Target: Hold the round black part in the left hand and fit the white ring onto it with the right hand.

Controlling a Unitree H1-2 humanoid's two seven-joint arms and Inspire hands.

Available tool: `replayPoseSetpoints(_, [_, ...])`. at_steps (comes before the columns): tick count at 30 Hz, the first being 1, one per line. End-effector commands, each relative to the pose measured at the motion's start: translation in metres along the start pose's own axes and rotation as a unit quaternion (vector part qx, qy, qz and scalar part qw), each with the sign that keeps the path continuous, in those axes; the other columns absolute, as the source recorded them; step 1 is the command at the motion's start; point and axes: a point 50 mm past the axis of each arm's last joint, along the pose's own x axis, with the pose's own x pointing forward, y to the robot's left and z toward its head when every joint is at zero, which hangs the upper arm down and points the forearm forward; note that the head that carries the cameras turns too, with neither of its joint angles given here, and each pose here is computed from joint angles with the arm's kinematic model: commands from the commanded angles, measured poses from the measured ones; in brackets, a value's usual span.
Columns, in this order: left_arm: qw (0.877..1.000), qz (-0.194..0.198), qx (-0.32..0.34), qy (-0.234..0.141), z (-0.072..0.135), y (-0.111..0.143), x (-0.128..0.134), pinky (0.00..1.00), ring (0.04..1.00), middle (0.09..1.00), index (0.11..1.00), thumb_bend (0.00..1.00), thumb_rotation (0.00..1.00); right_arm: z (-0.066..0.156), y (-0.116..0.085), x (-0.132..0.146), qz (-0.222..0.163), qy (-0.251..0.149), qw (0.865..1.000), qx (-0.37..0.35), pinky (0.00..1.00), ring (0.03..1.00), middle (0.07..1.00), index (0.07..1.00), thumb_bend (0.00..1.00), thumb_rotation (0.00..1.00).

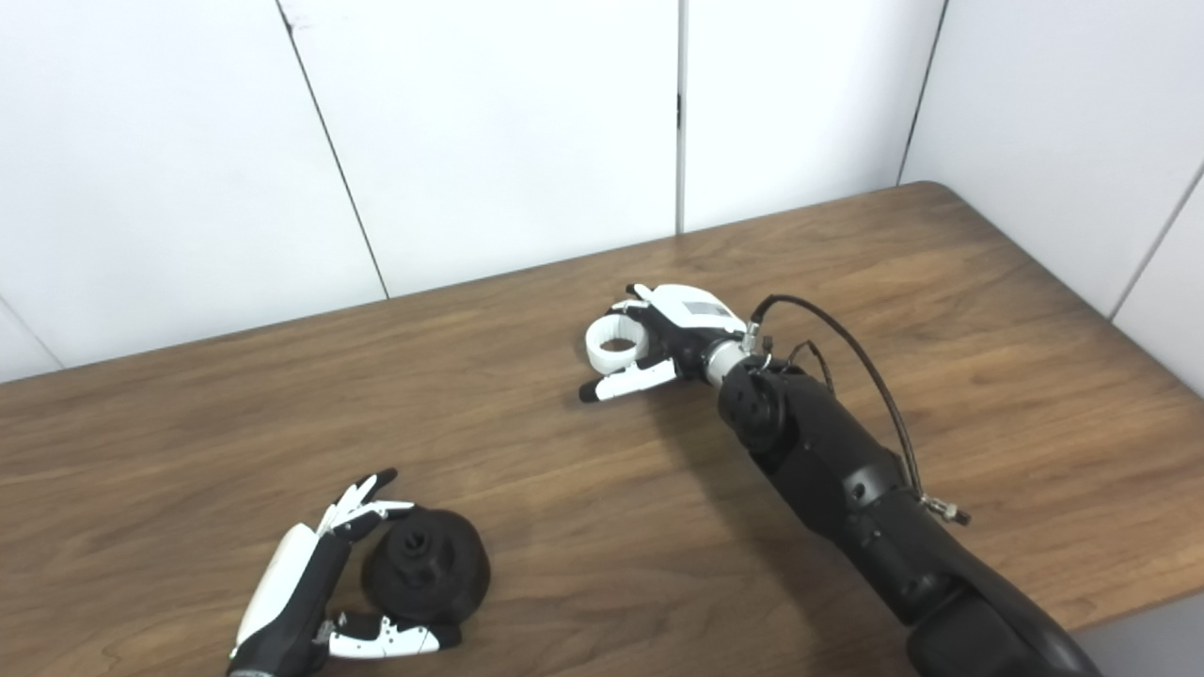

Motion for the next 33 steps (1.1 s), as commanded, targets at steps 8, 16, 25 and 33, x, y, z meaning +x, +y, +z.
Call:
replayPoseSetpoints(8, [1.0,-0.006,0.008,0.005,-0.001,0.003,-0.002,1.0,1.0,0.968,0.594,0.91,0.19,0.006,-0.015,0.001,-0.042,-0.027,0.999,-0.005,0.94,0.995,0.986,0.809,0.92,0.54])
replayPoseSetpoints(16, [1.0,-0.007,0.009,0.005,-0.001,0.004,-0.003,1.0,1.0,0.968,0.595,0.91,0.2,0.001,-0.013,0.0,-0.066,-0.033,0.997,0.003,0.93,0.974,0.959,0.765,0.83,0.44])
replayPoseSetpoints(25, [1.0,-0.007,0.009,0.006,0.0,0.006,-0.004,1.0,1.0,0.967,0.595,0.91,0.2,-0.004,-0.016,0.0,-0.083,-0.032,0.996,0.014,0.94,0.96,0.938,0.744,0.78,0.43])
replayPoseSetpoints(33, [1.0,-0.008,0.007,0.008,0.0,0.006,-0.004,1.0,1.0,0.969,0.597,0.9,0.2,-0.004,-0.011,-0.001,-0.119,-0.044,0.991,0.031,0.92,0.909,0.88,0.648,0.72,0.31])
